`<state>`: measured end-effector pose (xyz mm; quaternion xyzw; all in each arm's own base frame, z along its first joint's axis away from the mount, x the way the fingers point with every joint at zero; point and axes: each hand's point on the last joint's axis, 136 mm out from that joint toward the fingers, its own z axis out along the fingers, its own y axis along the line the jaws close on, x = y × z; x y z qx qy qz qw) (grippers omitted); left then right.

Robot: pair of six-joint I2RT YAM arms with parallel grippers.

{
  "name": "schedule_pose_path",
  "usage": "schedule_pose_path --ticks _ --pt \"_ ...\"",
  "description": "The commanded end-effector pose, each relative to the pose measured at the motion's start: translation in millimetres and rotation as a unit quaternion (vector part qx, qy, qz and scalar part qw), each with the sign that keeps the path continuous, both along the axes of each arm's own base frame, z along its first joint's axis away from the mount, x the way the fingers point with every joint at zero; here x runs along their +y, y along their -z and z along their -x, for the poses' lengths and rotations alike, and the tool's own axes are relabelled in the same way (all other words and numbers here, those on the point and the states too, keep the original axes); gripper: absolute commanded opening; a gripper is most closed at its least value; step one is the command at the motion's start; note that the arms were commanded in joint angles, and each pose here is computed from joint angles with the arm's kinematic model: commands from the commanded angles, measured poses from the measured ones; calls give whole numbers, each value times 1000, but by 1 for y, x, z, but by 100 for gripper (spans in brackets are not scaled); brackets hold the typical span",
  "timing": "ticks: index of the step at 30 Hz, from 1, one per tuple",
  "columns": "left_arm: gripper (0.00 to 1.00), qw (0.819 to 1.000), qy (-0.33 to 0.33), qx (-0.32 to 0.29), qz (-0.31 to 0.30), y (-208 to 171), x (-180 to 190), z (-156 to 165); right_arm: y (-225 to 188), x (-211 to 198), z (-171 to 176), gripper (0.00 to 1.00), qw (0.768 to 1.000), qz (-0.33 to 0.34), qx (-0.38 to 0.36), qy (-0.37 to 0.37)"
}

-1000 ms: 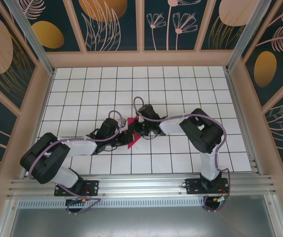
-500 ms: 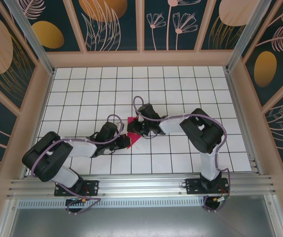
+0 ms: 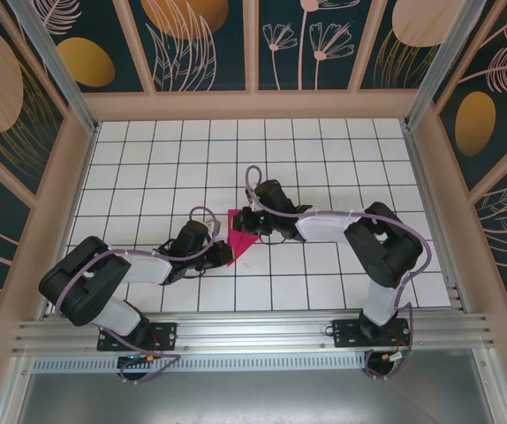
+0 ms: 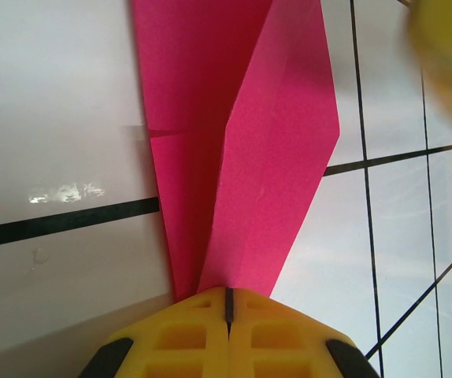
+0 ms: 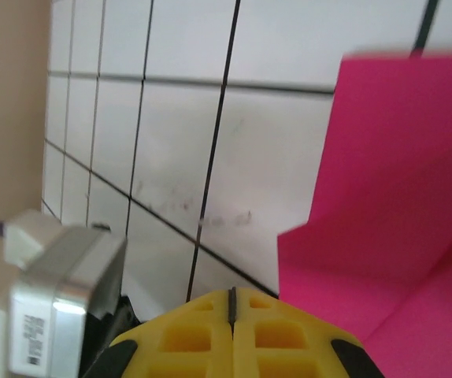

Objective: Fold a paper plane with a square sheet of paper (pick it up from the middle)
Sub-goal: Fourth fold the wing at the center of the table.

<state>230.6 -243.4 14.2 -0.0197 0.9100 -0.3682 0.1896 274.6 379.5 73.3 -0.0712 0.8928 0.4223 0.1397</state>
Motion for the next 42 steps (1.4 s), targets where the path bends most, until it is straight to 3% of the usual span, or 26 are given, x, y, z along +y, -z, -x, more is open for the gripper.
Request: schedule_pose_path --ticks 1,16,26,42 --pt "0 995 -15 68 -66 39 27 26 22 5 20 0 999 8 22 -31" --pt "0 995 -14 69 -69 38 26 25 43 6 41 0 997 -5 54 -50" --pt "0 994 -9 78 -79 45 33 34 69 -9 11 2 997 64 48 19" --pt "0 988 -4 105 -111 66 48 52 61 -7 -27 9 997 53 45 42"
